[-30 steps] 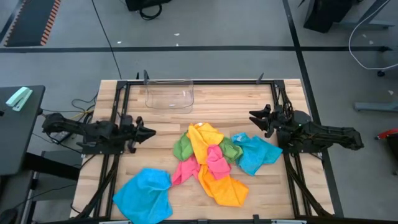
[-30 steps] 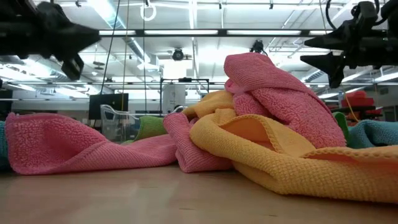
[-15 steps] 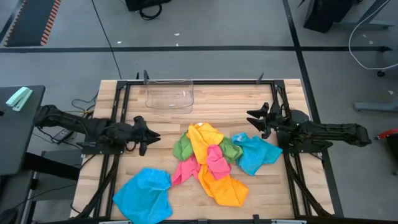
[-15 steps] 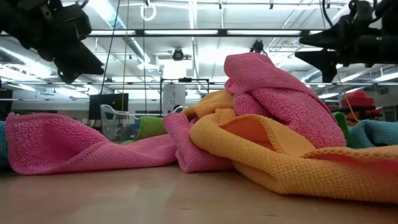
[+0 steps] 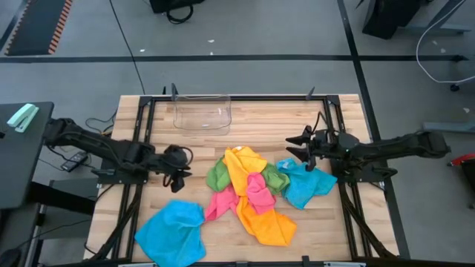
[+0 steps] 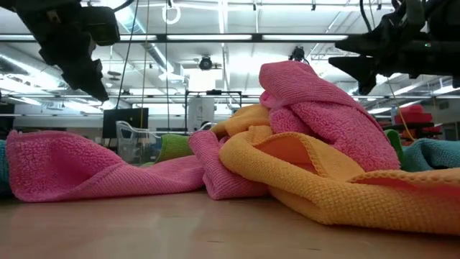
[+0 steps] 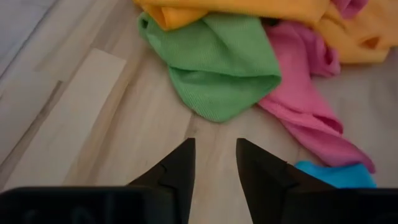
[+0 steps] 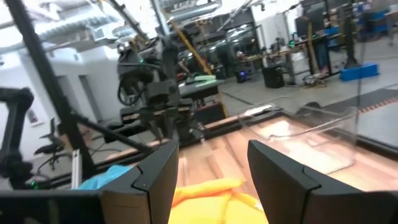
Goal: Fold microfiber towels
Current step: Fold the left blue microfiber towel
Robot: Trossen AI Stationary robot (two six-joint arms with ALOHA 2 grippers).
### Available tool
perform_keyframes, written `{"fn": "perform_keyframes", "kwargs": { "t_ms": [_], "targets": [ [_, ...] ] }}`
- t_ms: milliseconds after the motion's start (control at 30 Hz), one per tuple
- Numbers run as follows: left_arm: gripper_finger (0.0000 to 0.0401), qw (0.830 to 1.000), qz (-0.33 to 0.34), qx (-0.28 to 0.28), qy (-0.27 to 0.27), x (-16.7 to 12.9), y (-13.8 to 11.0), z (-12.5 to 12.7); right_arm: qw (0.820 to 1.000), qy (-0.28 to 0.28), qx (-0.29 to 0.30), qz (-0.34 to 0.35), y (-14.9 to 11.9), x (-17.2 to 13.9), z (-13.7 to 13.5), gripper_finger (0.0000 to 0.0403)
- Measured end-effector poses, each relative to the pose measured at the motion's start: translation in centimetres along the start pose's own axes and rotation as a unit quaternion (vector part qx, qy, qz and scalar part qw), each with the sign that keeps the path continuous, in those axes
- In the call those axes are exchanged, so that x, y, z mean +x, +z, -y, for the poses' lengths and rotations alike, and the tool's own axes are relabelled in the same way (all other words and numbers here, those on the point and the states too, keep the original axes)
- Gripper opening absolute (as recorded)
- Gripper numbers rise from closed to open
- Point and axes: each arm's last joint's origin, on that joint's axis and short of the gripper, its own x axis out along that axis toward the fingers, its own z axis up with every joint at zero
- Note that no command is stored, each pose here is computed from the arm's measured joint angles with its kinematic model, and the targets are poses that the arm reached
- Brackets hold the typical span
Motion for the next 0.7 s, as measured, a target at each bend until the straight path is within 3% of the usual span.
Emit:
{"fn": "perform_keyframes", "kwargs": {
  "t_ms": [233, 533, 700],
  "targets": [
    [0.0152, 0.999, -0.045, 0.002, 0.016, 1.7, -0.3, 0.4, 0.999, 0.022, -0.019, -0.032, -0.5, 1.2, -1.0, 0.0201],
    [0.0156, 0.996, -0.091, -0.025, 0.008, 3.0, -0.7, 0.7, 0.994, 0.039, -0.076, -0.072, 0.0, 5.0, -2.7, 0.0201],
    [0.0156, 0.994, -0.107, -0.010, 0.019, 2.7, 0.3, 1.3, 0.990, 0.046, -0.094, -0.095, -0.5, 6.8, -3.3, 0.0201]
  ]
}}
